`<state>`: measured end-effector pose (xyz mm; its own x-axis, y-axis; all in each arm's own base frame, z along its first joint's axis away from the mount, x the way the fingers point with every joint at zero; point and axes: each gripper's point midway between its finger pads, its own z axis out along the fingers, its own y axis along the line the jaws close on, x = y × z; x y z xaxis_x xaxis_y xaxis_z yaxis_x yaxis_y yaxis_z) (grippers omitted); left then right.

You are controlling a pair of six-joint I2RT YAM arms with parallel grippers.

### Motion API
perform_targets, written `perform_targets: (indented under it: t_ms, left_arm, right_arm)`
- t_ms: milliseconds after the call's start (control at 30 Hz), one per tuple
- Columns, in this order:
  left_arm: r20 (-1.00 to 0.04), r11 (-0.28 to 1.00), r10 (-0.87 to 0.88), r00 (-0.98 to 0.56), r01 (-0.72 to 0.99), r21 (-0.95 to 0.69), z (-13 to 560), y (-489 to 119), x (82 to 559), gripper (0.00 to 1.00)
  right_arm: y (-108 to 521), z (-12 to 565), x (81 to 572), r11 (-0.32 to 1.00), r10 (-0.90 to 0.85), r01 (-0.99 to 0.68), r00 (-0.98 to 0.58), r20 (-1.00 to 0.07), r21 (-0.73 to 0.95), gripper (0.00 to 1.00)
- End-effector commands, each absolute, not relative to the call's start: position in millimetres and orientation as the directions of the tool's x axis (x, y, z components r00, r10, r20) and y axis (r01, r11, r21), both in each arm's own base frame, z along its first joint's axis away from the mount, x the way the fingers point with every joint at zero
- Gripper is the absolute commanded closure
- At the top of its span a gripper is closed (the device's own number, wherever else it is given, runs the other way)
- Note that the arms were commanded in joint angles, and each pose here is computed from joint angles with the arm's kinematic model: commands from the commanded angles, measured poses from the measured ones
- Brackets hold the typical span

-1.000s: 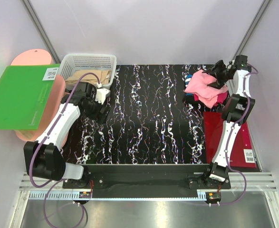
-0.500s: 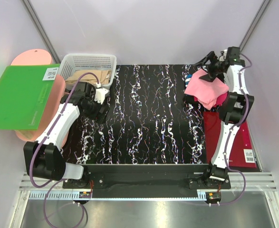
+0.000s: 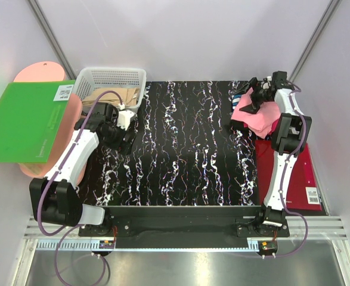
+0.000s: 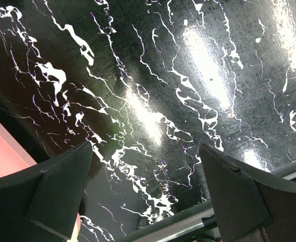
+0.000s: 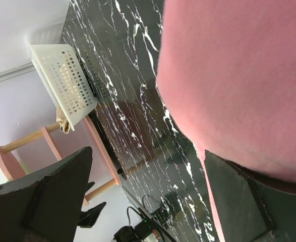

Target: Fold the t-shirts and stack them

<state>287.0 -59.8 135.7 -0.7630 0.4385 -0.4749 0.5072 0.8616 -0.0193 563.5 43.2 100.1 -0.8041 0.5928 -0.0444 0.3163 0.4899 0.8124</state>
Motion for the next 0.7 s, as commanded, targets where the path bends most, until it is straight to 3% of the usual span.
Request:
perform_targets:
  t_ms: [0,167,333,500,667]
  left_arm:
    - [-0.522,0.857,0.446,-0.727,0.515,0.015,150,-57,291,0.07]
    - [-0.546,0.862,0.441,-0.713,0.507,0.035,161,-54,289,0.06]
    - [-0.589,0.874,0.417,-0.692,0.483,0.051,181,-54,289,0.01]
    - [-0.63,0.881,0.393,-0.669,0.471,0.05,196,-55,282,0.01]
    - [-0.653,0.881,0.382,-0.655,0.471,0.043,203,-58,278,0.01]
  right_arm:
    - [33,152,576,0.503,0.586,0.19,-0.792,-0.171,0.843,0.0]
    - [46,241,563,0.49,0.563,0.042,-0.778,-0.279,0.871,0.0]
    - [75,317,510,0.639,0.5,-0.098,-0.701,-0.508,0.763,0.0]
    - [106,341,431,0.755,0.397,-0.171,-0.648,-0.65,0.633,0.0]
    - [124,328,369,0.775,0.341,-0.209,-0.655,-0.674,0.596,0.0]
